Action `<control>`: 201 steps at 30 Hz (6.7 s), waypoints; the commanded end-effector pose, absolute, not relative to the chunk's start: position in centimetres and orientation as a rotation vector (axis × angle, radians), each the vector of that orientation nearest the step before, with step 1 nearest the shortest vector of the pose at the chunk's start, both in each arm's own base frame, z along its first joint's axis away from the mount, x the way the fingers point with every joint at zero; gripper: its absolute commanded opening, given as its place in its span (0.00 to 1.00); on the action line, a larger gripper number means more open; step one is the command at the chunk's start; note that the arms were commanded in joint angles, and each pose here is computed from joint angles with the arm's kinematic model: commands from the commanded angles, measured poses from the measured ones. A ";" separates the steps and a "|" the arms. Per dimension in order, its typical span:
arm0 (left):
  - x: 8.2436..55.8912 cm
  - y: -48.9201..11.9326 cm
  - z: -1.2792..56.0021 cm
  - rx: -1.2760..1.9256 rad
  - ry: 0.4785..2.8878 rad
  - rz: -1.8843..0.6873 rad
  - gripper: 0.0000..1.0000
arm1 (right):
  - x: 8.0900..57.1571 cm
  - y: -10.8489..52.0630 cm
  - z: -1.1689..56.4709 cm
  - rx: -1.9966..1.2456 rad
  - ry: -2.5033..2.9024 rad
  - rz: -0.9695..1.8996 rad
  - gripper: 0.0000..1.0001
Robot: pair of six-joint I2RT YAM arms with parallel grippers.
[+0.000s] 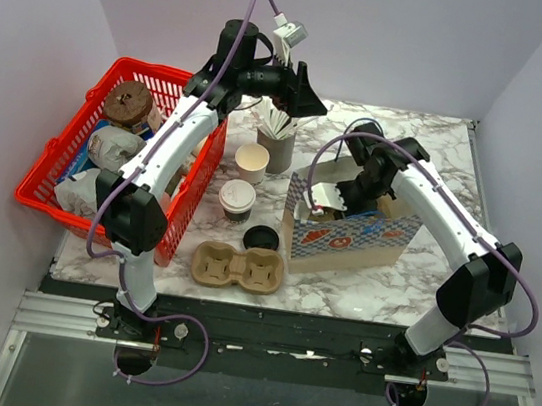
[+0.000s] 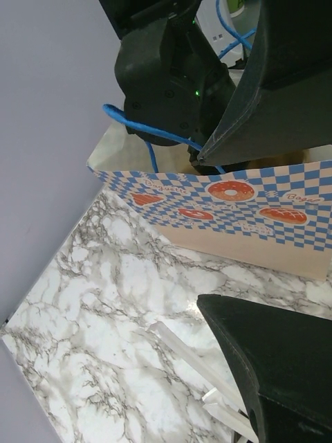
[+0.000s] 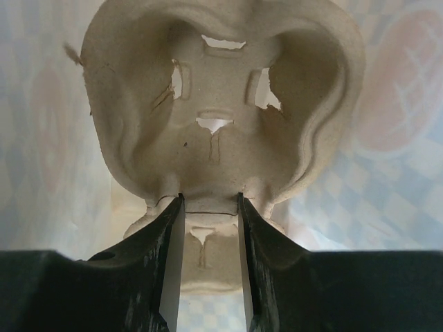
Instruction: Pack the takeout coffee
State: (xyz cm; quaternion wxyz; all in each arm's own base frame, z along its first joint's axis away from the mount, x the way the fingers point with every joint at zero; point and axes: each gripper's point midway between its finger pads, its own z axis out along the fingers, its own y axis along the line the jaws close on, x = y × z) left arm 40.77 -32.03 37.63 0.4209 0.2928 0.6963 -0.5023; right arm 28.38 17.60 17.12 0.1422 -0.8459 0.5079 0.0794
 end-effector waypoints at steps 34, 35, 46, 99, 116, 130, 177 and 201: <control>39.2 -31.9 39.1 0.798 1.678 -1.267 0.83 | 23.6 16.1 23.5 -2.155 1.639 0.234 1.00; 39.0 -32.0 39.3 0.813 1.667 -1.269 0.83 | 23.6 16.0 24.0 -2.120 1.659 0.226 1.00; 33.3 -35.6 35.3 1.189 1.605 -1.124 0.84 | 26.1 16.0 37.7 -1.487 1.469 -0.017 1.00; 31.4 -20.2 18.5 1.774 1.991 -0.373 0.98 | 31.6 12.7 39.2 -0.871 1.629 0.084 1.00; 33.2 -18.6 15.5 1.822 2.073 -0.226 0.98 | 31.2 13.5 38.3 -0.919 1.639 0.134 1.00; 32.9 -18.8 14.3 1.839 2.116 -0.262 0.98 | 30.8 13.6 37.6 -0.937 1.650 0.145 1.00; 32.9 -18.6 17.0 1.782 2.108 -0.233 0.98 | 31.2 14.3 37.6 -0.963 1.649 0.179 1.00; 33.0 -17.7 16.1 1.760 2.267 -0.154 0.98 | 32.3 15.1 36.9 -1.012 1.697 0.211 1.00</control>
